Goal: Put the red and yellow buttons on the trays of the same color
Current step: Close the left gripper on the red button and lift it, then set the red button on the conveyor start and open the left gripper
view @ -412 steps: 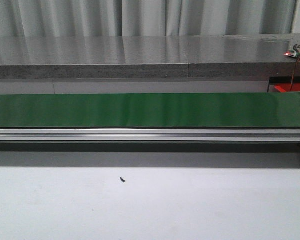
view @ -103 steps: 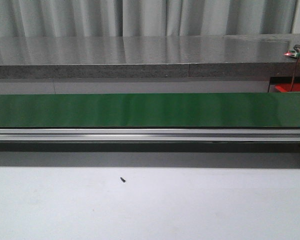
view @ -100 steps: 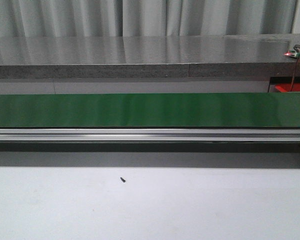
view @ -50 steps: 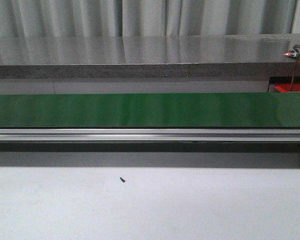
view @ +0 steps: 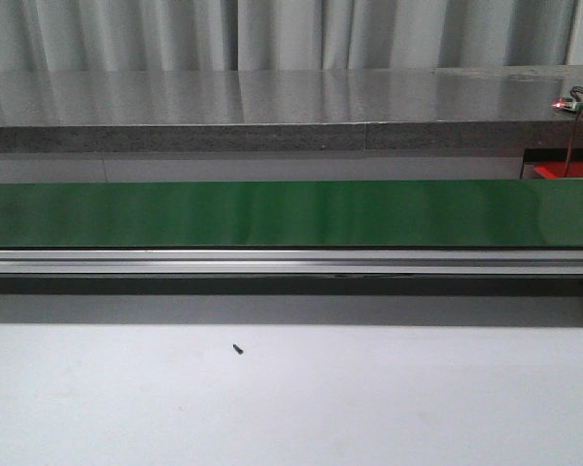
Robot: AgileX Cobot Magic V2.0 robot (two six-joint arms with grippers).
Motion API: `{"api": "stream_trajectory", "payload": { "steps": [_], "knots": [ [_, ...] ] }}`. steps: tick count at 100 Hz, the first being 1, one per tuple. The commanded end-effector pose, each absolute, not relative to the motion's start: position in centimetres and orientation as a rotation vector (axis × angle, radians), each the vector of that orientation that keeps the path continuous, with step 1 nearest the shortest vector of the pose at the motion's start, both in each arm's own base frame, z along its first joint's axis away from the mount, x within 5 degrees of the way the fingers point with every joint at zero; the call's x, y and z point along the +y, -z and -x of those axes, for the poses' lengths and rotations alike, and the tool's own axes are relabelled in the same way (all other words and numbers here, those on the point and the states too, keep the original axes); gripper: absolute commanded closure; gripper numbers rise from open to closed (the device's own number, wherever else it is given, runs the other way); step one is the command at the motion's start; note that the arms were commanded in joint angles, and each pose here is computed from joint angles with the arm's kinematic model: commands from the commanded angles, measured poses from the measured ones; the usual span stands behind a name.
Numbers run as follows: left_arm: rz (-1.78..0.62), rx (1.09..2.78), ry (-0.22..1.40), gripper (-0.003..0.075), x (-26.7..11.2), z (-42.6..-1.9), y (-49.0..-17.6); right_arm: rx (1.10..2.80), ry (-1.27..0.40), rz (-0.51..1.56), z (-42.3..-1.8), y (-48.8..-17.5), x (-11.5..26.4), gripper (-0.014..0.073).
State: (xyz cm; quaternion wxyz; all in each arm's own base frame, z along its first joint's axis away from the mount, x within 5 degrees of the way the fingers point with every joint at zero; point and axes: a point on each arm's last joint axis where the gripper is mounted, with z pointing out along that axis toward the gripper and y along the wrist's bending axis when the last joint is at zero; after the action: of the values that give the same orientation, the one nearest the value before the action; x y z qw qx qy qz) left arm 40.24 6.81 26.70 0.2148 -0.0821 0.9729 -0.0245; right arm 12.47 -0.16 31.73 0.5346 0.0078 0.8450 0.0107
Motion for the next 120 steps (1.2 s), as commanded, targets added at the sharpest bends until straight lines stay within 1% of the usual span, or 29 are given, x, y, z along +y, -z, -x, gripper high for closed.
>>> {"api": "stream_trajectory", "payload": {
  "steps": [1,9,16,20,22,23,28,30,35,42,45,51,67,81,89,104,112,120],
  "knots": [
    [0.214,2.604,0.063,0.0656,6.6,-40.1,-29.7,1.908,-0.01,-0.014,-12.7,-33.3,-0.2,0.0662],
    [0.199,2.612,0.06,0.0638,6.5,-40.0,-29.6,1.908,-0.01,-0.014,-12.7,-33.3,-0.2,0.0662],
    [0.183,2.62,0.06,0.0568,6.5,-39.9,-29.6,1.908,-0.01,-0.014,-12.7,-33.3,-0.2,0.0662],
    [0.183,2.626,0.062,0.05,6.5,-39.9,-29.6,1.908,-0.01,-0.014,-12.7,-33.3,-0.2,0.0662],
    [0.183,2.627,0.062,0.0447,6.5,-39.9,-29.6,1.908,-0.01,-0.014,-12.7,-33.3,-0.2,0.0662],
    [0.18,2.627,0.061,0.0447,6.5,-39.9,-29.6,1.908,-0.01,-0.014,-12.7,-33.3,-0.2,0.0662],
    [0.18,2.627,0.061,0.0335,6.5,-39.9,-29.6,1.908,-0.01,-0.014,-12.7,-33.3,-0.2,0.0662],
    [0.181,2.627,0.064,0.0307,6.5,-39.9,-29.6,1.908,-0.01,-0.014,-12.7,-33.3,-0.2,0.0662],
    [0.183,2.625,0.07,0.0207,6.4,-39.9,-29.6,1.908,-0.01,-0.014,-12.7,-33.3,-0.2,0.0662],
    [0.183,2.62,0.069,0.0128,6.4,-39.8,-29.8,1.908,-0.01,-0.014,-12.7,-33.3,-0.2,0.0662],
    [0.186,2.614,0.077,0.0116,6.4,-39.8,-30.0,1.908,-0.01,-0.014,-12.7,-33.3,-0.2,0.0662],
    [0.187,2.593,0.081,0.0115,6.3,-39.6,-30.5,1.908,-0.01,-0.014,-12.7,-33.3,-0.2,0.0662],
    [0.184,2.484,0.061,0.0122,6.3,-38.5,-33.5,1.908,-0.01,-0.014,-12.7,-33.3,-0.2,0.0662],
    [0.238,2.398,0.02,0.0122,8.0,-37.3,-35.6,1.909,-0.011,-0.014,-12.7,-33.3,-0.2,0.0662],
    [0.337,2.372,0.005,0.0122,10.1,-36.8,-35.9,1.909,-0.011,-0.014,-12.7,-33.3,-0.2,0.0662],
    [0.483,2.34,-0.036,0.0122,14.0,-36.4,-35.1,1.909,-0.011,-0.014,-12.7,-33.3,-0.2,0.0662],
    [0.536,2.323,-0.06,0.0129,15.9,-36.4,-34.5,1.909,-0.011,-0.014,-12.7,-33.3,-0.2,0.0662],
    [0.571,2.346,-0.063,0.0146,17.1,-36.7,-33.4,1.909,-0.011,-0.014,-12.7,-33.3,-0.2,0.0662]
  ]
}}
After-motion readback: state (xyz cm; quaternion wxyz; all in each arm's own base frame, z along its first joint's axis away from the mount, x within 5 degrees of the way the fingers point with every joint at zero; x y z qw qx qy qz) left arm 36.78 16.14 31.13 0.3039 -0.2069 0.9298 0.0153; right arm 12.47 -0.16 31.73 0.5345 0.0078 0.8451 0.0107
